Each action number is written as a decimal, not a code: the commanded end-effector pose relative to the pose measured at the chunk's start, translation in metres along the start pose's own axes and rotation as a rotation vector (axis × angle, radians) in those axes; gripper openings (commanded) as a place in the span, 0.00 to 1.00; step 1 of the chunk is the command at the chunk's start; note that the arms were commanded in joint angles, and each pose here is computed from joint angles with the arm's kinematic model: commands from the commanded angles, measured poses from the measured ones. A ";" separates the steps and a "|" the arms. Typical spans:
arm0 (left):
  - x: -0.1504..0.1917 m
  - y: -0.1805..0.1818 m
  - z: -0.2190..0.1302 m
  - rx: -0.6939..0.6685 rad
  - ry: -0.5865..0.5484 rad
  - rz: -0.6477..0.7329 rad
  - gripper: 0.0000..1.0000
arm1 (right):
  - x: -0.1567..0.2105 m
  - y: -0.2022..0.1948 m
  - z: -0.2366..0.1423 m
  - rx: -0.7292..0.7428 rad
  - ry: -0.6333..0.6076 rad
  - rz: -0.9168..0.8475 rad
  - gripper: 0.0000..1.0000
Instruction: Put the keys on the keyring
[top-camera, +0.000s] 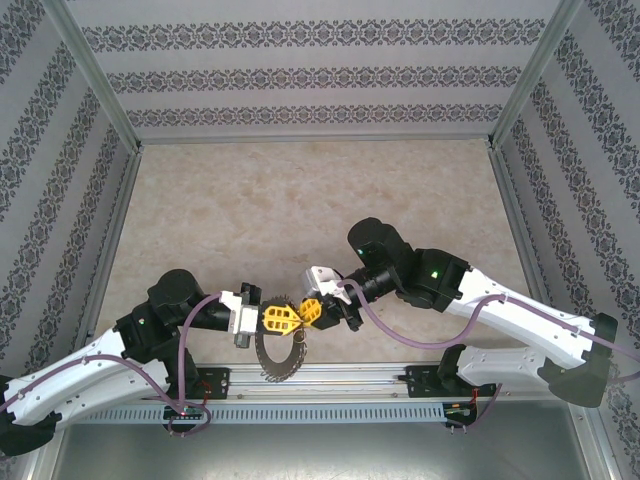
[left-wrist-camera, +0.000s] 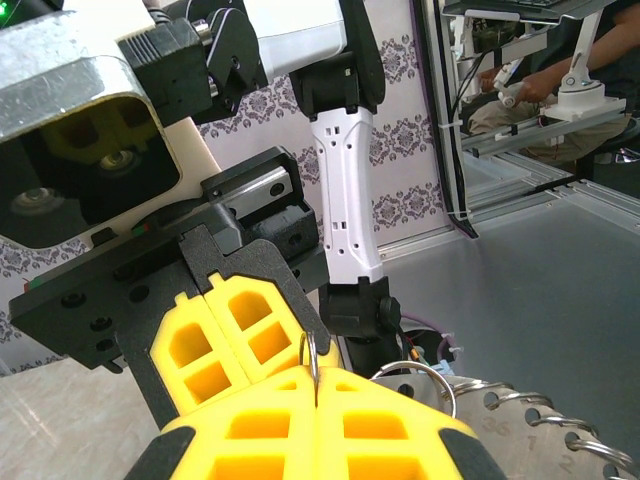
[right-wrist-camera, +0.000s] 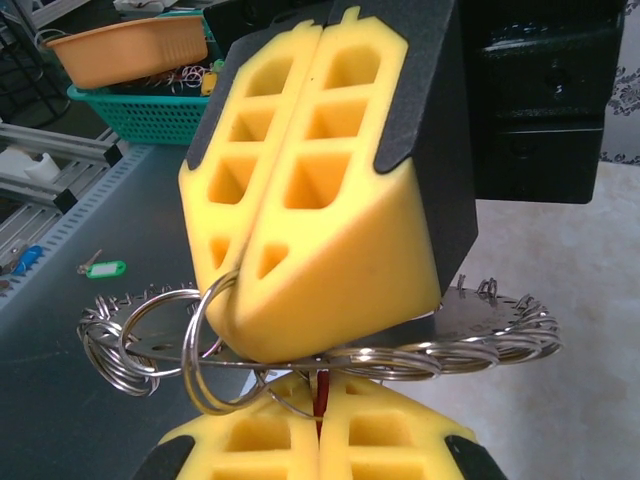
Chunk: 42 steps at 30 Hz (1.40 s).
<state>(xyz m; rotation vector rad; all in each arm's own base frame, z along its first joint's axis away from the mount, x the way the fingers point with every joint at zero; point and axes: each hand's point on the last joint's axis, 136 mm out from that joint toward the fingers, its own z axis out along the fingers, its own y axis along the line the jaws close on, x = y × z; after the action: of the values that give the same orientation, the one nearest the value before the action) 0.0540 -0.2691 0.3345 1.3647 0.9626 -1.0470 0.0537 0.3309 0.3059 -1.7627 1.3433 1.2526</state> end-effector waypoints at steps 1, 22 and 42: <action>-0.041 -0.007 -0.003 0.054 -0.117 0.068 0.00 | -0.011 -0.013 -0.002 0.050 -0.029 -0.027 0.00; -0.017 -0.013 0.004 0.133 0.044 0.020 0.00 | -0.016 -0.010 -0.002 0.027 -0.021 -0.032 0.00; 0.010 -0.005 0.005 0.072 0.127 -0.005 0.00 | -0.021 -0.012 -0.007 0.034 -0.046 -0.045 0.05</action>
<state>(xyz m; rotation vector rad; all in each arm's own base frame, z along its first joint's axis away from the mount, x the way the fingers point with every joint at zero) 0.0571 -0.2732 0.3250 1.4955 1.0596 -0.9932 0.0549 0.3273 0.2969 -1.7979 1.4542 1.2678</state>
